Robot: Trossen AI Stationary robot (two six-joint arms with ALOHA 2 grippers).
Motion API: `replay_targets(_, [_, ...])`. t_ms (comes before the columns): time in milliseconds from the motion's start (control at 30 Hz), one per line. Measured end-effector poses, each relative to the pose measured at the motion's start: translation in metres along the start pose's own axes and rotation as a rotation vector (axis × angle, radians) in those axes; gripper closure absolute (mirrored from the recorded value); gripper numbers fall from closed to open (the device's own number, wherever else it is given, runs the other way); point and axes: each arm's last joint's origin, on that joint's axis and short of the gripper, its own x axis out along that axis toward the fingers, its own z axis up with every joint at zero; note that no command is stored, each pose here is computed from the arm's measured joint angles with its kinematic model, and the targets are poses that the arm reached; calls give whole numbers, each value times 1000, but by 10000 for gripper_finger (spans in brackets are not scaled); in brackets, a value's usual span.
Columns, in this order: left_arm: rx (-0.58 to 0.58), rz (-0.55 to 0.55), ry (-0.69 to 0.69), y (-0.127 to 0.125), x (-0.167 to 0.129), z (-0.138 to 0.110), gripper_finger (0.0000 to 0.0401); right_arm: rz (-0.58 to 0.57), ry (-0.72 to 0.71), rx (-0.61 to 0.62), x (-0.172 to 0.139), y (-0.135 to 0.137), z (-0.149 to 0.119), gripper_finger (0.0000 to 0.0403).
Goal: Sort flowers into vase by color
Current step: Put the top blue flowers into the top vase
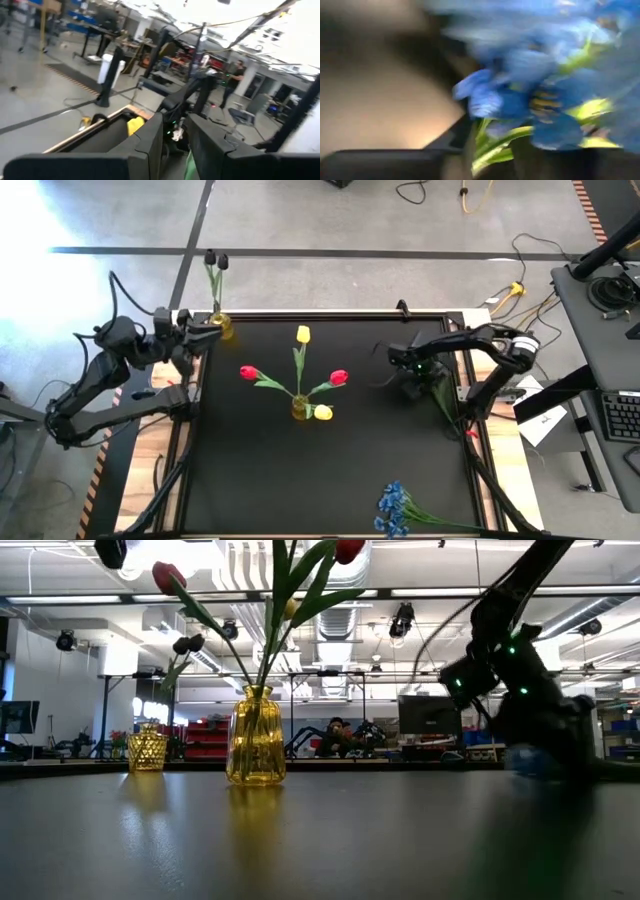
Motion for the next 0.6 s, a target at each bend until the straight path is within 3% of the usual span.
replay_targets(133, [-28,41,41,7,9,-10,320,88,-166,-2,-22,-2,0,382])
replay_targets(333, [-37,101,101,16,25,-21,285,268,-500,27,-76,-4,-2,388])
replay_targets(467, [-37,154,120,19,32,-22,262,468,-851,33,-126,-3,1,389])
replay_targets(600, [-13,268,227,22,28,-25,263,697,-1171,9,-166,-2,13,390])
